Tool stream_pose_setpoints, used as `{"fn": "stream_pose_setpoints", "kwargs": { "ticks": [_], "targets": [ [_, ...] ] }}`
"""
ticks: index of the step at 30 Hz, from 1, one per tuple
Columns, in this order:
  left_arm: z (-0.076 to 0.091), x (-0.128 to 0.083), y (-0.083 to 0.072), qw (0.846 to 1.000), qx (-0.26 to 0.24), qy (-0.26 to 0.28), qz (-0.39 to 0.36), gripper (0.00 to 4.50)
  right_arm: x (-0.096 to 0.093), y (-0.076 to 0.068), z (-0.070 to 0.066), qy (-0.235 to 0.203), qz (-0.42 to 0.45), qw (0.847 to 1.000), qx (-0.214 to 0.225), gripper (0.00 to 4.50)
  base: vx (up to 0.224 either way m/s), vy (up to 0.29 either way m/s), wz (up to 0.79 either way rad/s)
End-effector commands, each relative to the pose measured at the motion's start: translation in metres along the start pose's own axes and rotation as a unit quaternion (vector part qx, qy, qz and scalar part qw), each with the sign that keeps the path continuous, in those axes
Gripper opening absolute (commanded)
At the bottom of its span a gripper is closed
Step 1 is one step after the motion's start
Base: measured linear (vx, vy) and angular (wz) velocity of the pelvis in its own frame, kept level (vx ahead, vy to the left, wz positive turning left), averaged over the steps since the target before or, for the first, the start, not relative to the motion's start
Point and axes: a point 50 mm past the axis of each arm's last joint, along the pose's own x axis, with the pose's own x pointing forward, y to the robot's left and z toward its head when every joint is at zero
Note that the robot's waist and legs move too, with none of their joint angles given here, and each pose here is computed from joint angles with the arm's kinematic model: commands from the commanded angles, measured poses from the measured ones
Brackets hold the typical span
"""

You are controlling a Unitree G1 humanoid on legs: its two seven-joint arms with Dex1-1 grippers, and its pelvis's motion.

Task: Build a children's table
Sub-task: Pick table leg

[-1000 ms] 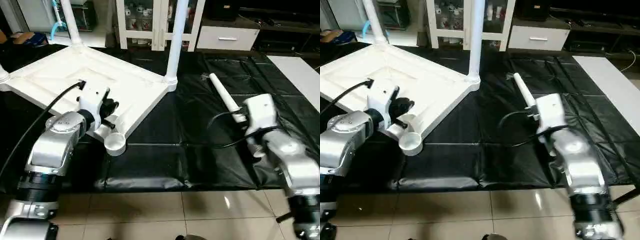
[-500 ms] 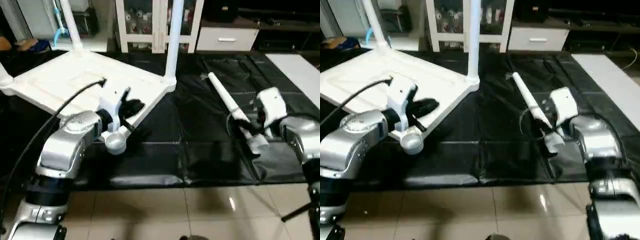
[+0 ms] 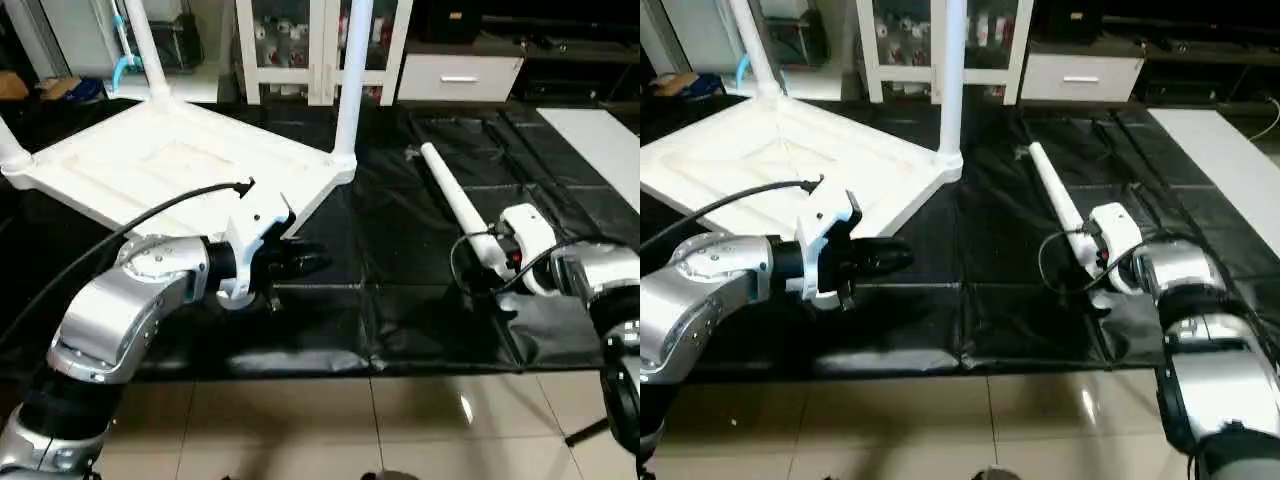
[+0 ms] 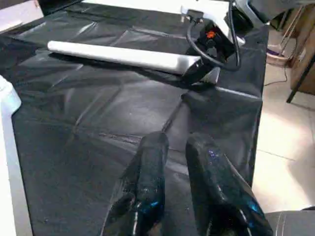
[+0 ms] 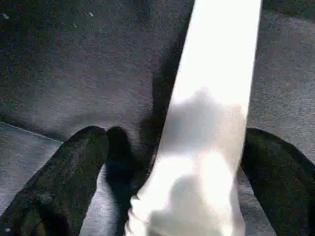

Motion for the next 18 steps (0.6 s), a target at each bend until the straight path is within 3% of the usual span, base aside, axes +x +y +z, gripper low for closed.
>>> {"fn": "stream_pose_setpoints", "kwargs": {
  "ticks": [1,7,18],
  "targets": [
    [0.005,-0.002,-0.001,1.0,0.007,0.002,-0.004,0.88,-0.006,-0.006,0.001,0.004,-0.002,1.0,0.021,4.45,0.0,0.0,0.0],
    [0.007,-0.004,-0.003,1.0,0.01,0.0,-0.013,0.88,-0.011,-0.015,-0.003,0.024,-0.025,0.999,0.027,4.09,0.0,0.0,0.0],
    [0.015,0.004,0.005,0.999,-0.004,-0.029,0.014,0.88,-0.018,-0.021,0.005,-0.012,-0.023,0.997,0.07,3.1,0.0,0.0,0.0]
  ]
}}
